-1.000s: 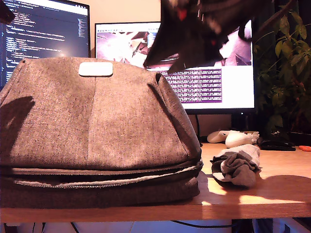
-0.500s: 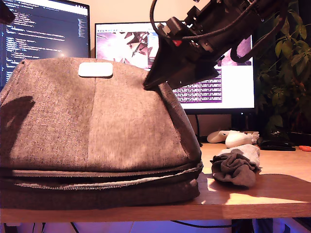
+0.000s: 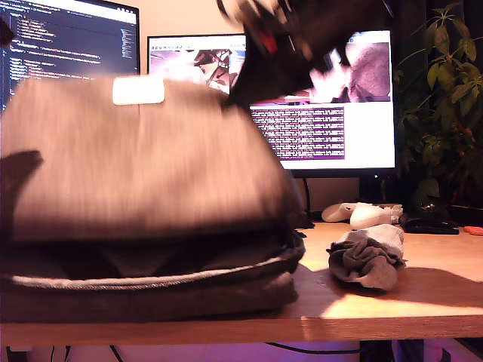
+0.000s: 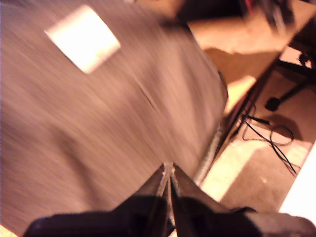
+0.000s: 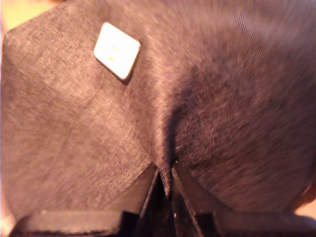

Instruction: Pack the pair of socks inside the grey Google backpack

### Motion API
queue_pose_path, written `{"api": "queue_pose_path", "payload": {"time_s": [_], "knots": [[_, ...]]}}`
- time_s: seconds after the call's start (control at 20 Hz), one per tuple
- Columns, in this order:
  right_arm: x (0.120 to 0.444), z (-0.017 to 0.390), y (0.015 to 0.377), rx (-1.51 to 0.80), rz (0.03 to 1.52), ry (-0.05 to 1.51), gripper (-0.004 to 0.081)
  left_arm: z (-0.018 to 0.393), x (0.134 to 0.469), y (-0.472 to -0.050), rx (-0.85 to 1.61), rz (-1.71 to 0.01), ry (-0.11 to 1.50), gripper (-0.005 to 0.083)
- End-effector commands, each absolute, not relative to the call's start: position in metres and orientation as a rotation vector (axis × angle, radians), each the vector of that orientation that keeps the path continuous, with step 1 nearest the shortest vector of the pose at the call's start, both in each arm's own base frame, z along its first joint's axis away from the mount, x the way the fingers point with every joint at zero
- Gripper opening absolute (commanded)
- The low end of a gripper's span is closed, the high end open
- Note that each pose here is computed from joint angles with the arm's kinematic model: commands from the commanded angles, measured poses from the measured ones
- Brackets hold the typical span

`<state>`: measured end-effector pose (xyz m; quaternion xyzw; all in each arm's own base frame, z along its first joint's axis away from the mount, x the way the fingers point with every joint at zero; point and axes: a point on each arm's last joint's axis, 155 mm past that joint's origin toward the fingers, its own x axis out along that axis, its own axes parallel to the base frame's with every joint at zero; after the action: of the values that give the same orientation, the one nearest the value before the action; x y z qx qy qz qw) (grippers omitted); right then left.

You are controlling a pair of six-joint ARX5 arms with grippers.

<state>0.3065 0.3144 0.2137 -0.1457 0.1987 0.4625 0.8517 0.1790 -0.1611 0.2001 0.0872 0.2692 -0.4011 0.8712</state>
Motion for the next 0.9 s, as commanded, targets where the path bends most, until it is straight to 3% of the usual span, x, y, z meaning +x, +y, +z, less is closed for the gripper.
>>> {"api": "queue_pose_path", "payload": {"time_s": [0.0,0.3,0.65,0.85], "knots": [[0.31,0.255,0.324,-0.288,0.984,0.322,-0.0013,0.198,0.177,-0.162,0.192,-0.843,0.562,-0.0023],[0.318,0.299,0.326,-0.275,0.959,0.242,-0.0013,0.197,0.177,-0.163,0.268,-0.834,0.543,-0.0023],[0.319,0.301,0.325,-0.278,0.953,0.252,-0.0013,0.217,0.183,-0.169,0.423,-0.786,0.405,-0.0021],[0.319,0.301,0.325,-0.278,0.952,0.25,-0.0013,0.218,0.174,-0.189,0.447,-0.861,0.379,-0.0021]]}}
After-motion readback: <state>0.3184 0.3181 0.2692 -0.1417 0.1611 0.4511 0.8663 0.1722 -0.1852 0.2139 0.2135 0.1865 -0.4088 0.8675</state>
